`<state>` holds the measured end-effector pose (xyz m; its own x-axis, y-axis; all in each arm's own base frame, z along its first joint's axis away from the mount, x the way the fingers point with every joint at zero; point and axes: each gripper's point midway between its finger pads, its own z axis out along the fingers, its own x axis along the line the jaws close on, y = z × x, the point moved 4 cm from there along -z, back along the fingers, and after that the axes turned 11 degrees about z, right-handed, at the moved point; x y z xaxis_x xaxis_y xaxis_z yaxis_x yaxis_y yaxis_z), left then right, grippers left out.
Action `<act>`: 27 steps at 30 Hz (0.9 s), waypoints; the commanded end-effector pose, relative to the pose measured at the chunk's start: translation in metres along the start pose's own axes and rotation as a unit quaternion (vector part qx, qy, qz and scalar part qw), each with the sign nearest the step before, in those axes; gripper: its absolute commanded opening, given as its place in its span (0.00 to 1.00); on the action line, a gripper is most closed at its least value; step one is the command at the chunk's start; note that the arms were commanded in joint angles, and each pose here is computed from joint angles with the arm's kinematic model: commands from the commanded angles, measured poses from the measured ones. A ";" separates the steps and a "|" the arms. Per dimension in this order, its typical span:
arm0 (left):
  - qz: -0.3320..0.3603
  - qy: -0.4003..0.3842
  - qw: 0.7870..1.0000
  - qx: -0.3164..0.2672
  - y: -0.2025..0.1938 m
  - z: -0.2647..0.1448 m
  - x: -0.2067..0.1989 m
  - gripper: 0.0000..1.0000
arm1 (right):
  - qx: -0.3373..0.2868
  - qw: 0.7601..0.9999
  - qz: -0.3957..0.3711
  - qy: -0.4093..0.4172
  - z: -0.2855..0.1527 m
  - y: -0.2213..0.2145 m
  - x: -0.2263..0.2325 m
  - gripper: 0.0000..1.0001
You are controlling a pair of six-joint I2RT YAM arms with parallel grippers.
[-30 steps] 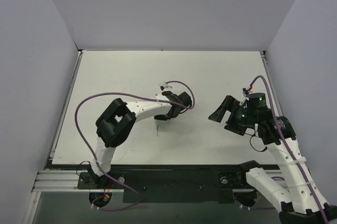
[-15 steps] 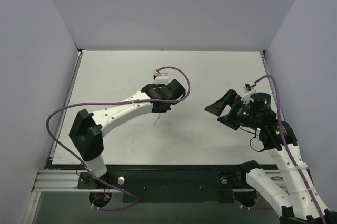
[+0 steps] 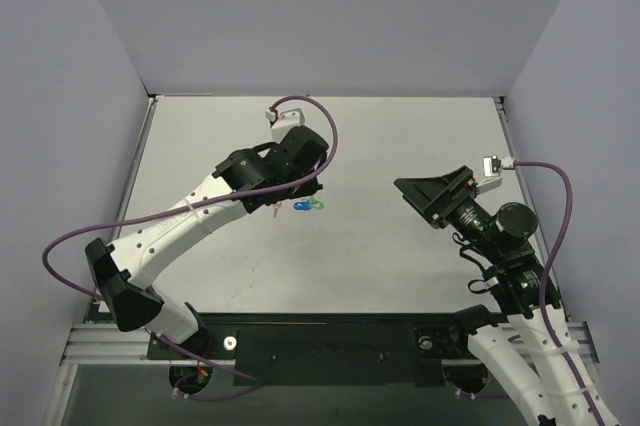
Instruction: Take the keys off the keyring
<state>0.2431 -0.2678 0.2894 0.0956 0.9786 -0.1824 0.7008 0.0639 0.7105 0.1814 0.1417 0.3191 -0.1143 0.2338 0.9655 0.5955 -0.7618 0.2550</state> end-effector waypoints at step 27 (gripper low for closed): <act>-0.244 -0.243 0.937 -0.060 0.070 -0.137 -0.027 0.00 | 0.089 0.935 -0.069 0.335 0.040 -0.057 0.134 0.85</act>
<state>0.2002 -0.2637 0.3962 0.0829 0.7447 -0.6623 0.6882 0.4378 0.5785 0.1850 0.2390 0.3747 -0.4946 0.0035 0.8691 0.6824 -0.6178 0.3908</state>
